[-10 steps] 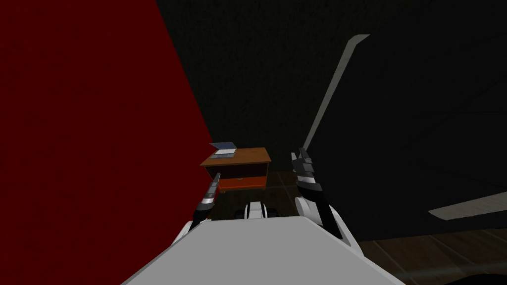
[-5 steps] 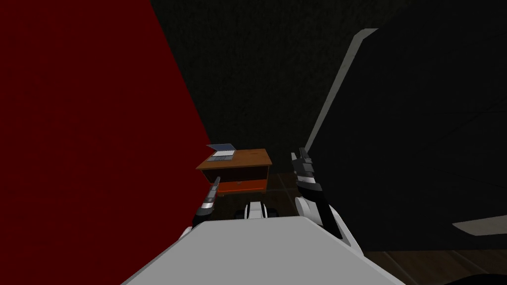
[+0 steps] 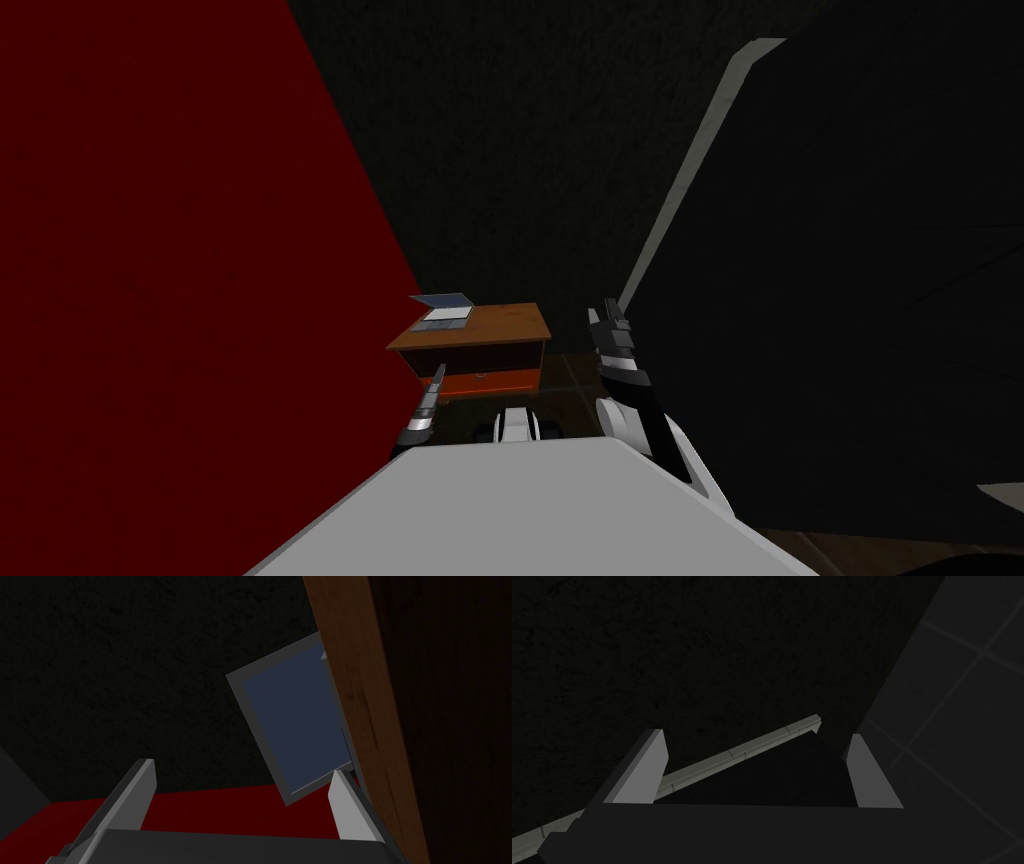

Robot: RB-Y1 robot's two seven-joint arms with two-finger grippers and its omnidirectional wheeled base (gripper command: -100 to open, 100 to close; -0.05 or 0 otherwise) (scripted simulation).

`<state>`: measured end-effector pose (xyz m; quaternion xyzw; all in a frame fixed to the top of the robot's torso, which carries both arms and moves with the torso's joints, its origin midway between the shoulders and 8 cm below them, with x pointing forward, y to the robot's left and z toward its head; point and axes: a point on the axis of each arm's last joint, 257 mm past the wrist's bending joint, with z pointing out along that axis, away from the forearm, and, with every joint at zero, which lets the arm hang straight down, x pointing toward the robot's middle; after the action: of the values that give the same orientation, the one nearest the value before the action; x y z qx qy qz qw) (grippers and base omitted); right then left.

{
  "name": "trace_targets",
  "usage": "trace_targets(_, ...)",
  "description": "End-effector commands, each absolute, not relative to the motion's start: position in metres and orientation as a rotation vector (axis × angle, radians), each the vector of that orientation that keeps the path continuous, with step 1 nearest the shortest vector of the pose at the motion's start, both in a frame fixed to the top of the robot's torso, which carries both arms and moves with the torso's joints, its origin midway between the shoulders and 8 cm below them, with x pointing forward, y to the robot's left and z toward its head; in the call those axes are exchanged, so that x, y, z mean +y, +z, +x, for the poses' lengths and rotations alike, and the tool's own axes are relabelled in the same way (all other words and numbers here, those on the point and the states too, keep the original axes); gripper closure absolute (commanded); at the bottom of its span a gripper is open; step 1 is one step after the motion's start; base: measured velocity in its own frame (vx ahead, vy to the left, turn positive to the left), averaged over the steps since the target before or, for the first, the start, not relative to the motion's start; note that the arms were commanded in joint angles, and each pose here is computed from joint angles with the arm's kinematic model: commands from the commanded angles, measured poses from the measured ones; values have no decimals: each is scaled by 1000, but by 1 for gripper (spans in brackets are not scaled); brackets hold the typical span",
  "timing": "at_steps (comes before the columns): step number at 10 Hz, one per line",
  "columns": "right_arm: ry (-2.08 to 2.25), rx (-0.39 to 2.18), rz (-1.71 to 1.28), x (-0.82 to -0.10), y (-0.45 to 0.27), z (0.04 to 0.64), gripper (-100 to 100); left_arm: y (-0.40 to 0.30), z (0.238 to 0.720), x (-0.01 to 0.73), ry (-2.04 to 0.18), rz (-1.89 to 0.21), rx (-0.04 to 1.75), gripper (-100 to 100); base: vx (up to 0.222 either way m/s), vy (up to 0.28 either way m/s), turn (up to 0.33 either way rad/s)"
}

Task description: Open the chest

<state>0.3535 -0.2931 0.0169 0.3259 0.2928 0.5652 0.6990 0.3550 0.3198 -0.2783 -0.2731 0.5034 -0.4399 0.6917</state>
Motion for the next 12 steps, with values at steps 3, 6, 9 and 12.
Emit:
trace_targets(3, 1259, 652, 726, -293, 17, 353, 0, -307, 342, 322, -978, -650, 1153, -100, 75, -5, -5)
trace_targets(6, 1259, 652, 726, -293, 17, 353, 0, -326, 332, 321, -977, -679, 1171, -100, 77, -7, -8)
trace_targets(9, 1259, 652, 726, -293, 17, 353, 0, -341, 324, 318, -981, -704, 1181, -100, 86, -4, -6)
trace_targets(12, 1259, 652, 726, -293, 17, 353, 0, -361, 312, 314, -981, -750, 1201, -100, 81, -4, -7)
